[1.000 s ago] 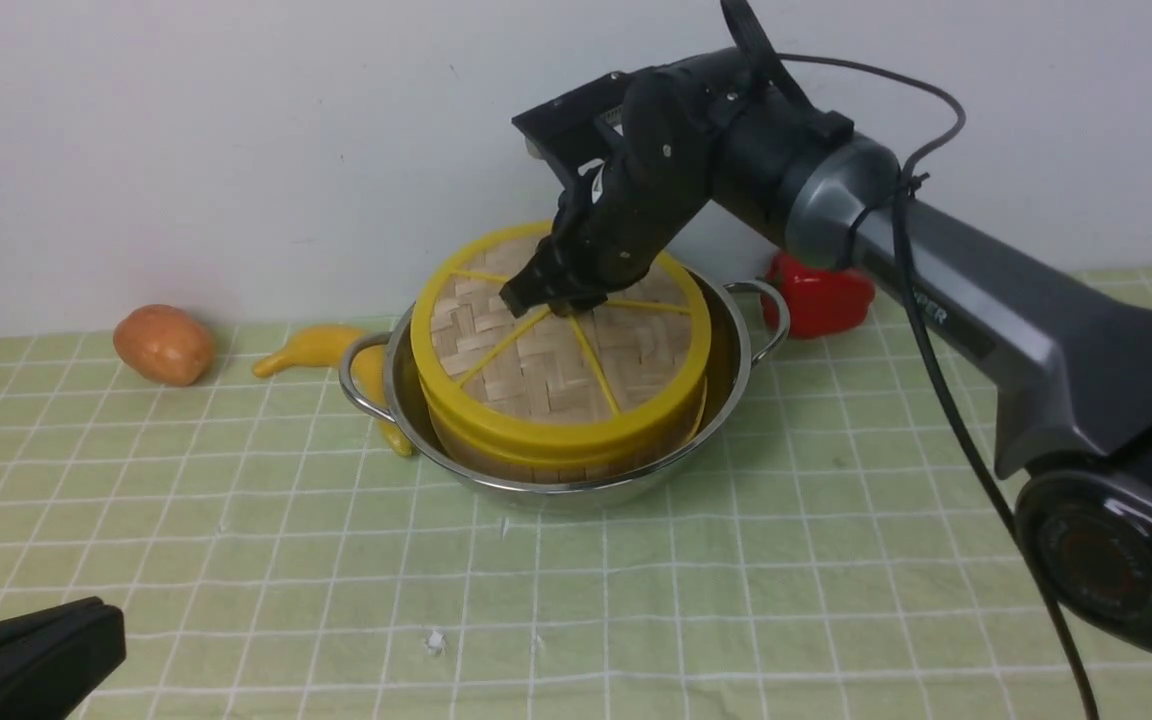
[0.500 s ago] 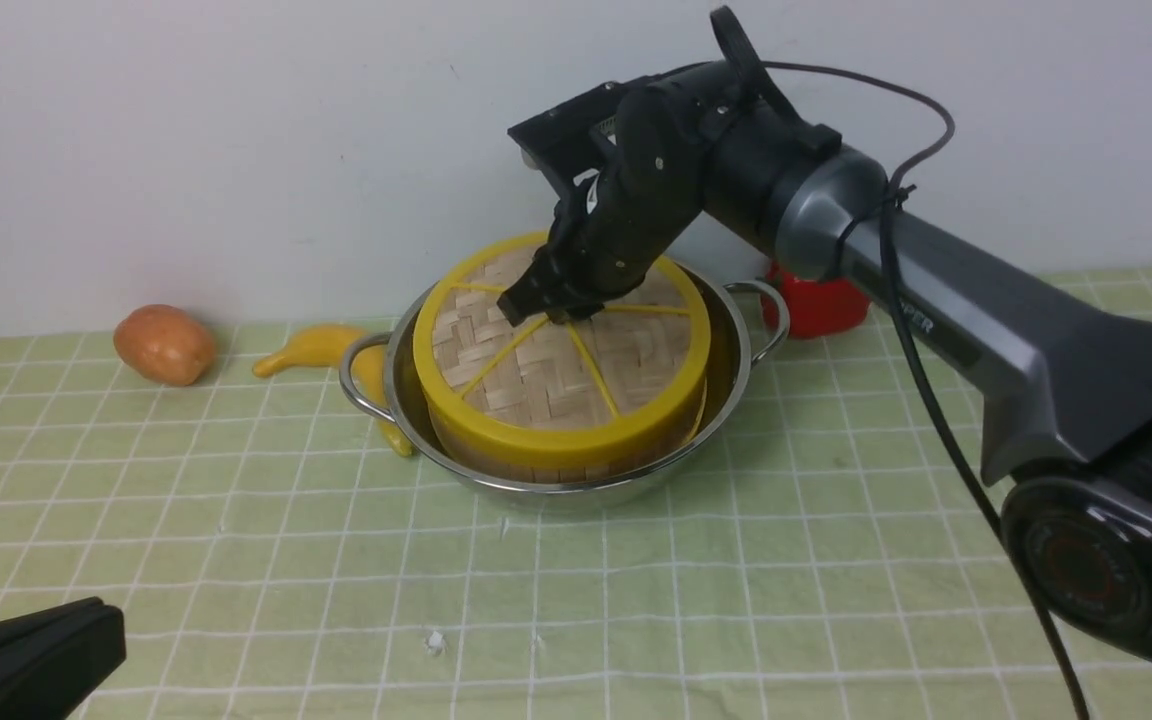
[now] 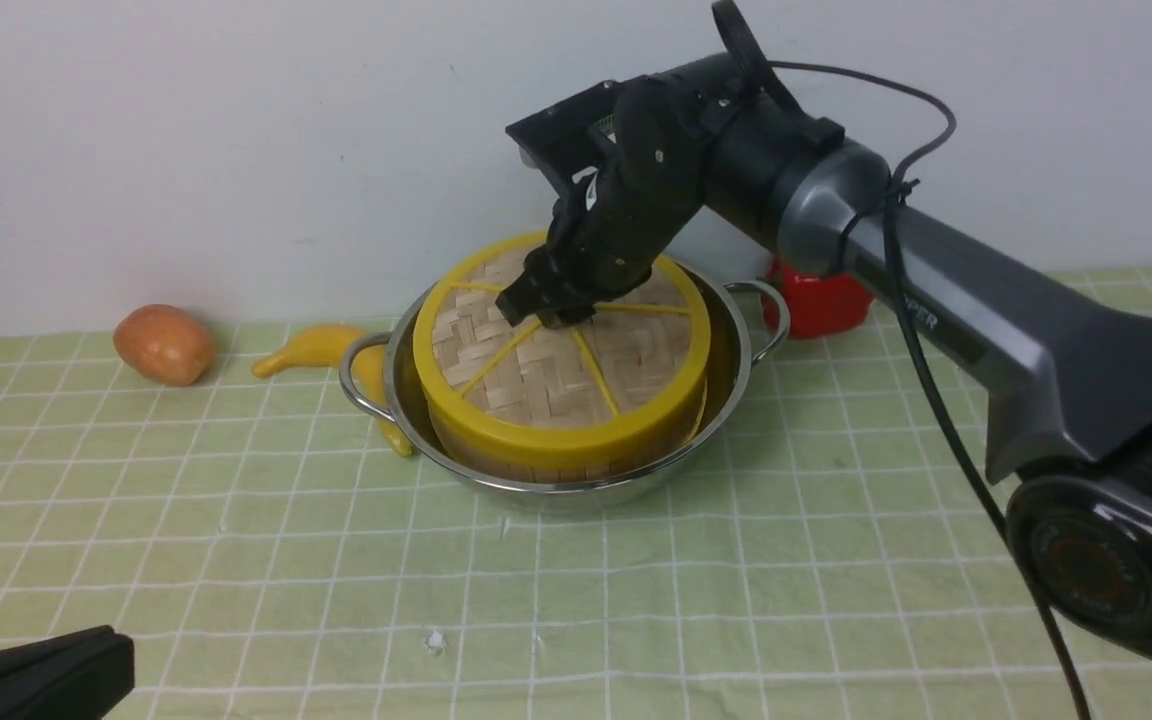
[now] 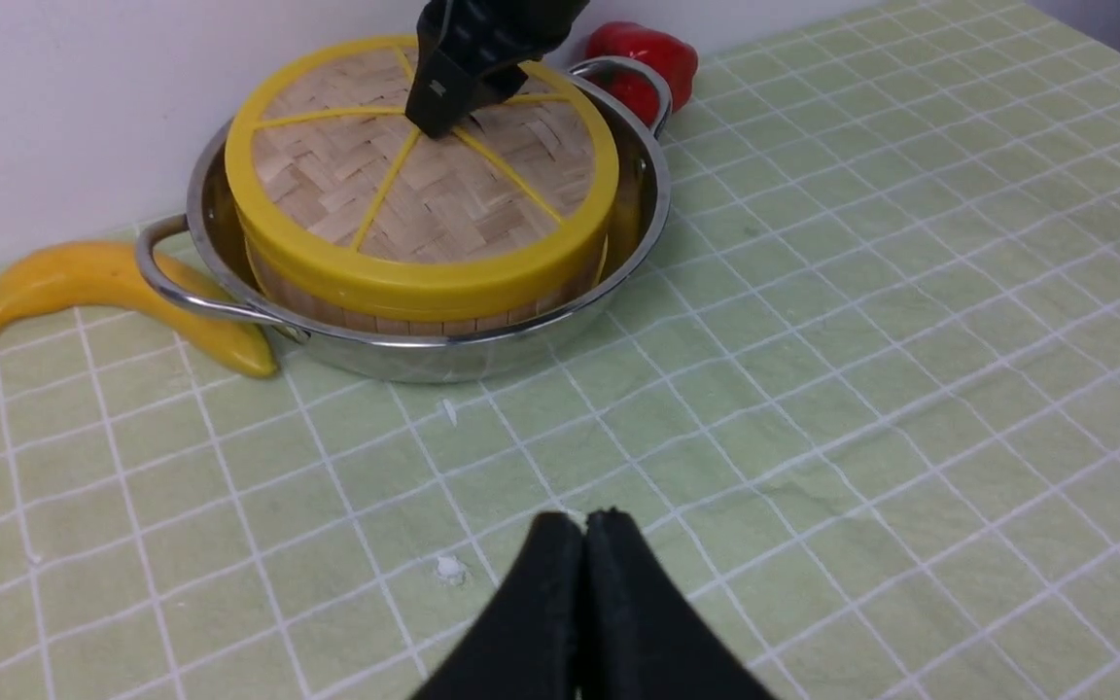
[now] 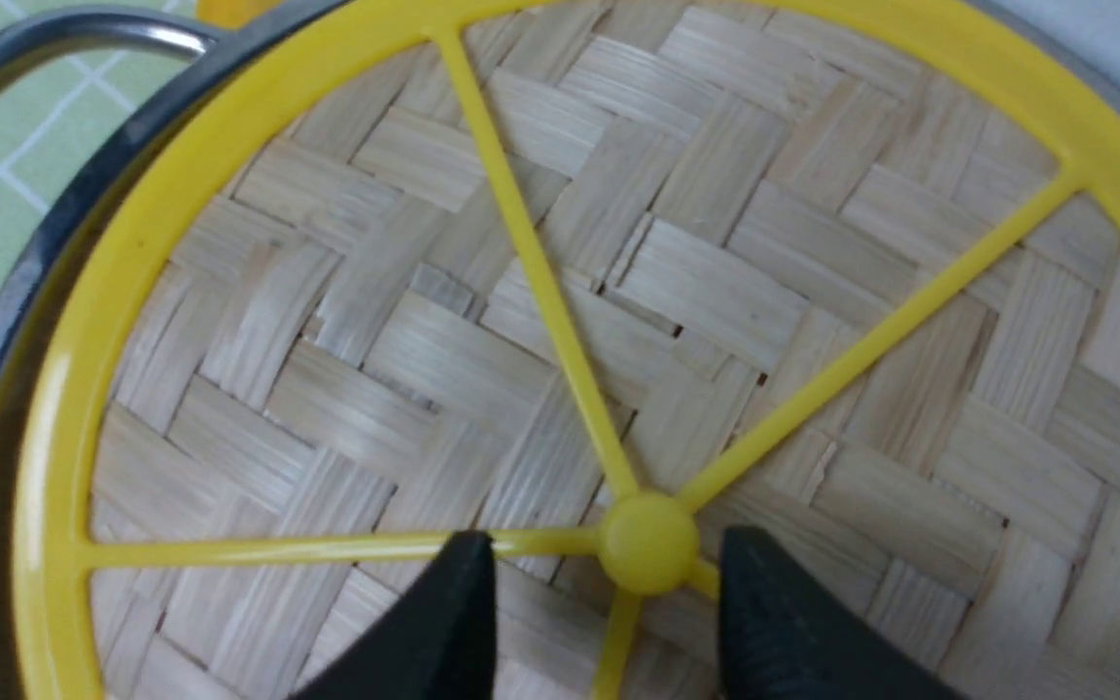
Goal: Place the steamer in the pot on the green tablecloth, and put the lid on the steamer.
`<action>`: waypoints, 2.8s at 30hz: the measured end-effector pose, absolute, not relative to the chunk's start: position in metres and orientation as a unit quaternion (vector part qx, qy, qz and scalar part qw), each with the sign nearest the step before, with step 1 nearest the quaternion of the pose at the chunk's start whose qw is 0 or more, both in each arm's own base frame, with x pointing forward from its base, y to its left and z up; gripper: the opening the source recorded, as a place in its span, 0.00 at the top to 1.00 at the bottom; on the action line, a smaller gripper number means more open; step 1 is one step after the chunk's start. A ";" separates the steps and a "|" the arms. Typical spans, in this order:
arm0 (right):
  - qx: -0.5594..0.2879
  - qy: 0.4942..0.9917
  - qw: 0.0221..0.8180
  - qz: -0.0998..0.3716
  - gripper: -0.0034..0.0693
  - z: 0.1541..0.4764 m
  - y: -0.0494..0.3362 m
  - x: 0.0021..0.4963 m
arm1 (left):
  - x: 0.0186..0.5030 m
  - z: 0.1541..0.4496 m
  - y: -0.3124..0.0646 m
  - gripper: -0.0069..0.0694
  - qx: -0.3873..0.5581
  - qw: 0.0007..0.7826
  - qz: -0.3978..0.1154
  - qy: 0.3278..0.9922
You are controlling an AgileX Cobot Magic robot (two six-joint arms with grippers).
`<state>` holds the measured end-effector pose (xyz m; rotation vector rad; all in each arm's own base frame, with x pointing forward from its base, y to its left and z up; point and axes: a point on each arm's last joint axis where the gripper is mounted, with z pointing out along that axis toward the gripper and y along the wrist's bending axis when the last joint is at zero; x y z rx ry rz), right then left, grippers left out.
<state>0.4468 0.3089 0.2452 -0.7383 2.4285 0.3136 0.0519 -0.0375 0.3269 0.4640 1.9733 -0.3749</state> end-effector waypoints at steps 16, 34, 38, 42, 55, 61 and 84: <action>-0.247 0.839 0.468 0.124 0.27 0.489 0.214 0.323 | 0.063 0.352 -0.031 0.91 0.141 0.638 -0.136 0.745; -0.188 0.827 0.499 0.179 0.97 0.374 0.112 0.169 | 0.063 0.349 -0.031 0.88 0.150 0.625 -0.130 0.755; -0.166 0.826 0.500 0.201 0.97 0.310 0.103 0.154 | 0.063 0.348 -0.031 0.87 0.151 0.625 -0.130 0.755; -0.161 0.825 0.500 0.208 0.97 0.278 0.097 0.145 | 0.063 0.348 -0.031 0.85 0.151 0.624 -0.130 0.756; -0.188 0.809 0.523 0.191 0.93 0.279 0.095 0.144 | 0.063 0.348 -0.031 0.82 0.151 0.624 -0.130 0.756; -0.117 0.795 0.578 0.141 0.88 0.279 0.054 0.132 | 0.063 0.348 -0.031 0.80 0.153 0.623 -0.127 0.756; 0.047 0.698 0.713 0.048 0.78 0.205 0.000 0.057 | 0.063 0.347 -0.030 0.76 0.156 0.621 -0.121 0.758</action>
